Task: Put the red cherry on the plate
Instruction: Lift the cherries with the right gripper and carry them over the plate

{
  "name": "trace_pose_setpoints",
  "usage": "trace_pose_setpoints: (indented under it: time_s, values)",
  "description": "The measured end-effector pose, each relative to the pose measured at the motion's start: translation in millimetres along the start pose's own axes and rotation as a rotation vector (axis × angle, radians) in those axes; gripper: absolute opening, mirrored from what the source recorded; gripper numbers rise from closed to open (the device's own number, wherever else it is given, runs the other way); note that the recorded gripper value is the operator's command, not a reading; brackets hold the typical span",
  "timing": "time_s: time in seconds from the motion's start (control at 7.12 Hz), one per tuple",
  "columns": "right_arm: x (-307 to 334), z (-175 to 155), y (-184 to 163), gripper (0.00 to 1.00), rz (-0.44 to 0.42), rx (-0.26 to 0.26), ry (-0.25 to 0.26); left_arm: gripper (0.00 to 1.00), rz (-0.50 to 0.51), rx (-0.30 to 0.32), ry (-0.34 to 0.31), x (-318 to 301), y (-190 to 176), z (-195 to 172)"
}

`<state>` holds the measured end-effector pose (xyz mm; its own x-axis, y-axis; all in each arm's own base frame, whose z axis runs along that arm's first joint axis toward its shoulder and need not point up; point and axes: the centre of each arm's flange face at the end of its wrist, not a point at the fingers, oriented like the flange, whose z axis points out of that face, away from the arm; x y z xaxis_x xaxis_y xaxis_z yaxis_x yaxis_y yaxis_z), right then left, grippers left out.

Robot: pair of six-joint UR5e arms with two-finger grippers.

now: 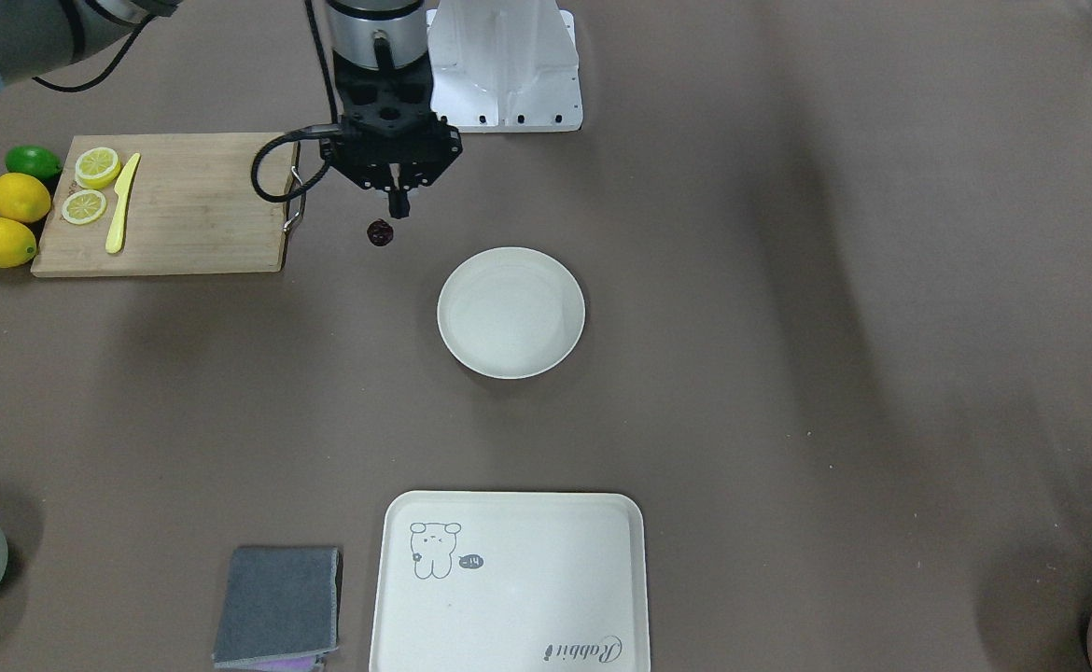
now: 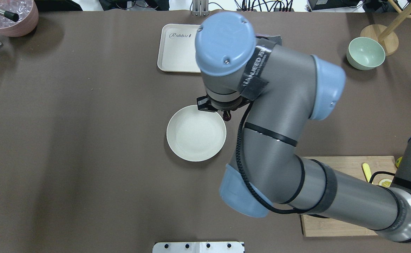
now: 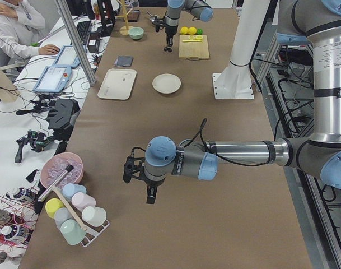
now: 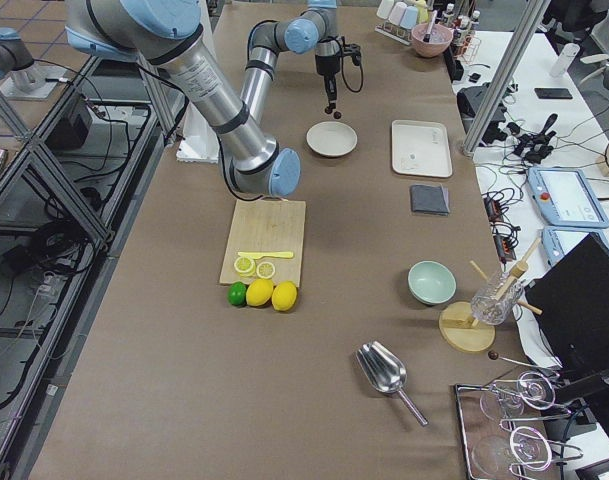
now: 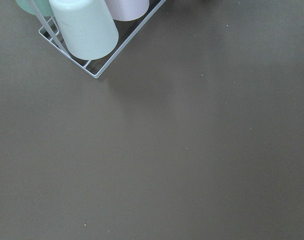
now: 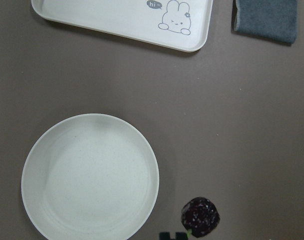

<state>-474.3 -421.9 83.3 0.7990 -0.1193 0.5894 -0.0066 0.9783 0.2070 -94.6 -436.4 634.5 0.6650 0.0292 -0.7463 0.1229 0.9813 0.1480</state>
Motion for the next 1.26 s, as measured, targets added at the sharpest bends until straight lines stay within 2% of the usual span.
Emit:
trace_pose_setpoints:
  time_s: [0.28,0.84,0.98,1.26]
  values:
    - [-31.3,37.5,5.6,0.0,0.03,0.02,0.042,0.98,-0.01,-0.009,0.001,-2.5,6.0,2.1]
    - [-89.9,123.7,-18.3,0.0,0.057,0.063,0.018,0.98,-0.026,-0.023,0.001,-9.9,21.0,6.7]
    - [-100.2,139.1,-13.0,0.0,0.051,0.068,0.018,0.98,-0.035,-0.028,0.001,-13.8,27.7,8.6]
    - [-121.8,161.7,21.3,0.0,0.012,0.085,0.036,0.98,-0.062,-0.024,-0.002,-24.4,42.0,5.9]
